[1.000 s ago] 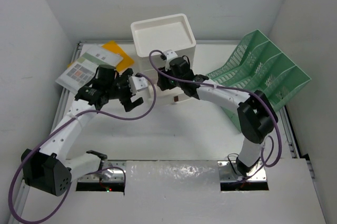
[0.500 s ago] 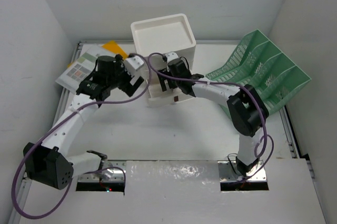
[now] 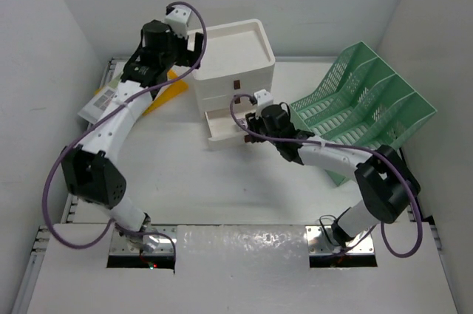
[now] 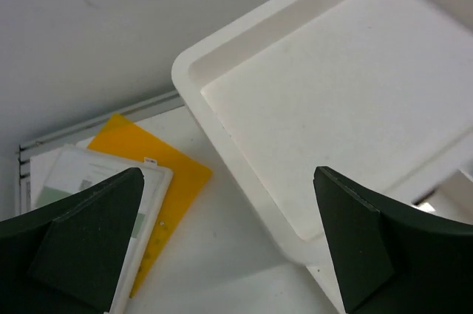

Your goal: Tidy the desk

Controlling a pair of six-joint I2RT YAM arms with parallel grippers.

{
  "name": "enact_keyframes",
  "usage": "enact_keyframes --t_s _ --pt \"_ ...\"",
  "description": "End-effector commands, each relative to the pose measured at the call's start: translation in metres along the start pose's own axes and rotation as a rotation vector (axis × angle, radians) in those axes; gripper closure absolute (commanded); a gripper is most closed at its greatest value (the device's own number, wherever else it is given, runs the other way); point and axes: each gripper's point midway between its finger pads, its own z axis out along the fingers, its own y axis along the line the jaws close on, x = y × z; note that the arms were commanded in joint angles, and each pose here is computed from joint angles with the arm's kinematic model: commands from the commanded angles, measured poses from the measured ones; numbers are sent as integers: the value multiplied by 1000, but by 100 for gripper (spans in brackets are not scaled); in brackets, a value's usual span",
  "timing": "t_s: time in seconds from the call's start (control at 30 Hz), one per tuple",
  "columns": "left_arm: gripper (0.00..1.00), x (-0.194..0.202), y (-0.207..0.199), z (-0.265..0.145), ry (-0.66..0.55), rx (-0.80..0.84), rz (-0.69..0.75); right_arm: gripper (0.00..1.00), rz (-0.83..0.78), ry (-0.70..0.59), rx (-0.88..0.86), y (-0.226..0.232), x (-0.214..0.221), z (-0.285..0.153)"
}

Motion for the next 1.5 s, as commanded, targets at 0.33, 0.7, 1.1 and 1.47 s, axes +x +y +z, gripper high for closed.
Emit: enact_keyframes --t_s 0.33,0.7,1.1,1.47 --pt "3 53 18 74 131 -108 -134 46 103 -10 -115 26 49 17" --pt "6 90 12 89 190 -90 -107 67 171 -176 -105 29 9 59" --pt "8 104 12 95 210 -51 -98 73 251 -268 -96 18 -32 111" --pt "8 109 10 95 221 -35 -87 73 326 -401 -9 -8 -59 133"
